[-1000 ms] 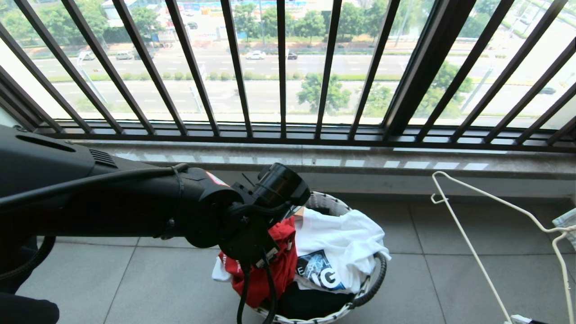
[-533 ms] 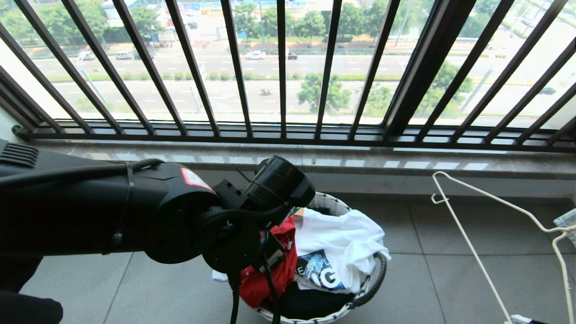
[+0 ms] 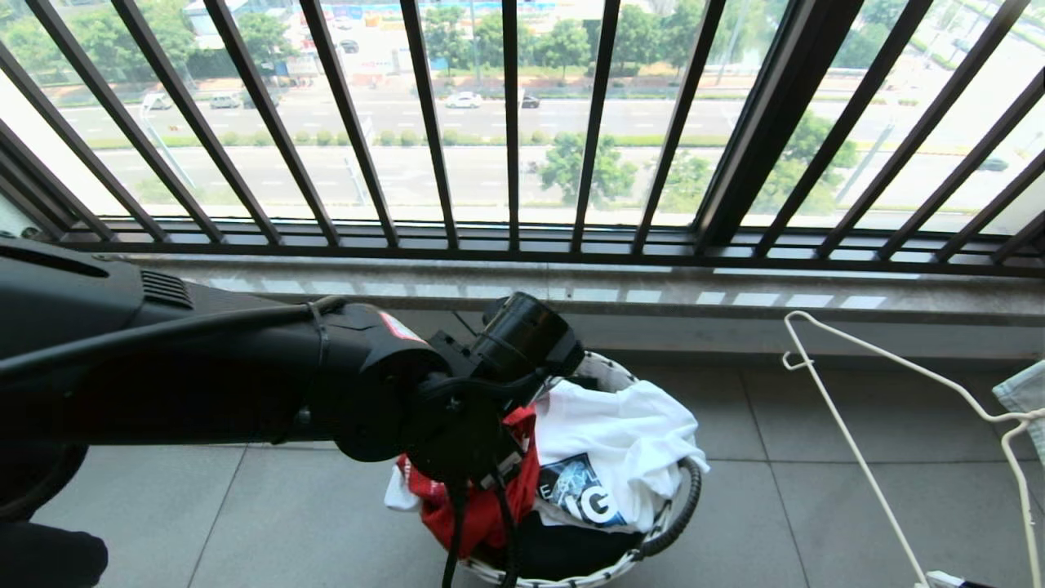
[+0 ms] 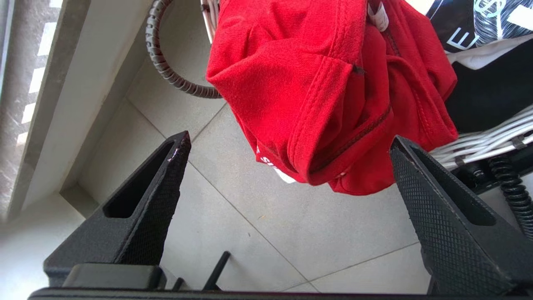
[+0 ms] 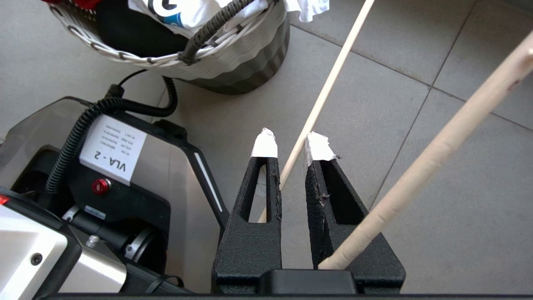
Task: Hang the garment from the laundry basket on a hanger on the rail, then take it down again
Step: Pick up clothes from the basket
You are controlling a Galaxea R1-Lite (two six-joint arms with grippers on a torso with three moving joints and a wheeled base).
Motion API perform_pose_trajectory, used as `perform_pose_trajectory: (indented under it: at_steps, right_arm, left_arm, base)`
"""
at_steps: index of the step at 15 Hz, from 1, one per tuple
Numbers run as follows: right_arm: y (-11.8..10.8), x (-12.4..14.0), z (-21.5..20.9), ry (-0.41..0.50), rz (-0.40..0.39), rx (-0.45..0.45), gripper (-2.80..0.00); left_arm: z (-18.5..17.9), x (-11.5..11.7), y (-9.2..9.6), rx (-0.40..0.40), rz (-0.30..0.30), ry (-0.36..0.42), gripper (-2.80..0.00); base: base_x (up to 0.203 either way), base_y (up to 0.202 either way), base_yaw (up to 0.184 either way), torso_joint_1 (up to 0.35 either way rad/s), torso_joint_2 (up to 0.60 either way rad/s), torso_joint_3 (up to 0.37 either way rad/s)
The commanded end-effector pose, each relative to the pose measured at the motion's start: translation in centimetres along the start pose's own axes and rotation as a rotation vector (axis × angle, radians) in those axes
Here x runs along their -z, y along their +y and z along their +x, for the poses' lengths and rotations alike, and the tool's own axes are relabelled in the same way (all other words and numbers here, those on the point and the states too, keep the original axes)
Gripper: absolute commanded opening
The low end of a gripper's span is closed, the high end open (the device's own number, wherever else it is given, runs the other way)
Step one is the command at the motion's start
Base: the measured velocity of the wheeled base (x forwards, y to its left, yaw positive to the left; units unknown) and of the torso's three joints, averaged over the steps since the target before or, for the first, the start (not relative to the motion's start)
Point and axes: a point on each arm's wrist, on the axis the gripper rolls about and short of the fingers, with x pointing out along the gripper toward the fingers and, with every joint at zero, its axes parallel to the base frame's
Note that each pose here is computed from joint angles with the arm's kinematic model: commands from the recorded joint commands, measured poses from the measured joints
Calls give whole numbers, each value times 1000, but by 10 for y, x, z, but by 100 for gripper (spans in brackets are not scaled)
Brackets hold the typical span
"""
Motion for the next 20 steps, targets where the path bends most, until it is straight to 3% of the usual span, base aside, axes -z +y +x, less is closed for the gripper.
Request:
perform_pose_trajectory:
  at_steps: [1,10,14,20]
  right_arm:
    - [0,1,0,3,0,-3,-280]
    - [0,2,1,6,-1,-4,-280]
    - [0,2,1,6,-1,-4,-280]
    - [0,2,1,6,-1,-4,-280]
  left_arm:
    - [19,-6,-5,-7,30,28,0]
    - [42,-33,2,-54,72,7,0]
    - [50,-31,6,-76,94,35,0]
    - [56,-32,14,-95,70,38,0]
  base:
    - [0,0,0,0,0,0]
    - [0,0,0,0,0,0]
    - [0,0,0,0,0,0]
    - [0,0,0,0,0,0]
